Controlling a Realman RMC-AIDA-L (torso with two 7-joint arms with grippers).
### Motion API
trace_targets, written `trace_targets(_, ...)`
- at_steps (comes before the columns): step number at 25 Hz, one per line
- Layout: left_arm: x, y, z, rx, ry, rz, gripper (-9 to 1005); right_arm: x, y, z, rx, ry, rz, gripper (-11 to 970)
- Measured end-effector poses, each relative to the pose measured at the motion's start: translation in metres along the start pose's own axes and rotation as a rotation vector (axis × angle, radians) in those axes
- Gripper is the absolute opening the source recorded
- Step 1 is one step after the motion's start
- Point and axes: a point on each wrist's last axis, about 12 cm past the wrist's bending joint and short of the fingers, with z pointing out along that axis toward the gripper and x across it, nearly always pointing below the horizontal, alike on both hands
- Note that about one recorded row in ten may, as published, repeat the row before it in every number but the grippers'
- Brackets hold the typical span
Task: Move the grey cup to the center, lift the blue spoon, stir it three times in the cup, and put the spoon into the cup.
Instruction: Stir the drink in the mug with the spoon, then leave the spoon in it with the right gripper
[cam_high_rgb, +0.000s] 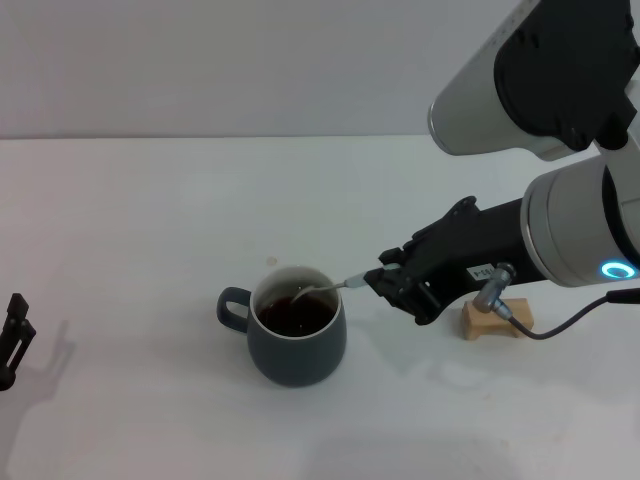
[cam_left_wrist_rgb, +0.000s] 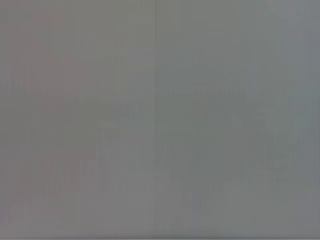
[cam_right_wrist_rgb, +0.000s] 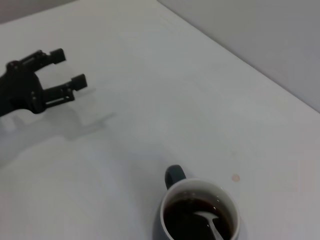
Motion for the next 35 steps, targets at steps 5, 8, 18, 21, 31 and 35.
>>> trace_targets(5, 0.0, -0.001, -0.002, 0.002, -0.005, -0.002, 859, 0.001, 0.0, 0.003, 0.005, 0.005, -0.016, 165)
trace_targets(8, -0.001, -0.002, -0.002, 0.002, -0.009, -0.003, 859, 0.001, 0.0, 0.004, 0.004, 0.006, -0.019, 165)
trace_targets(18, -0.002, -0.004, -0.003, 0.007, -0.02, -0.013, 859, 0.007, -0.002, 0.02, -0.015, 0.039, -0.019, 166)
trace_targets(21, -0.002, -0.004, -0.003, 0.006, -0.02, -0.014, 859, 0.005, -0.002, 0.022, -0.016, 0.041, -0.02, 165)
trace_targets(31, -0.002, -0.003, -0.005, 0.007, -0.021, -0.011, 859, 0.001, -0.006, 0.036, -0.028, 0.043, -0.021, 165)
trace_targets(35, -0.002, -0.003, -0.005, 0.007, -0.021, -0.011, 859, 0.0, -0.007, 0.039, -0.029, 0.045, -0.021, 165)
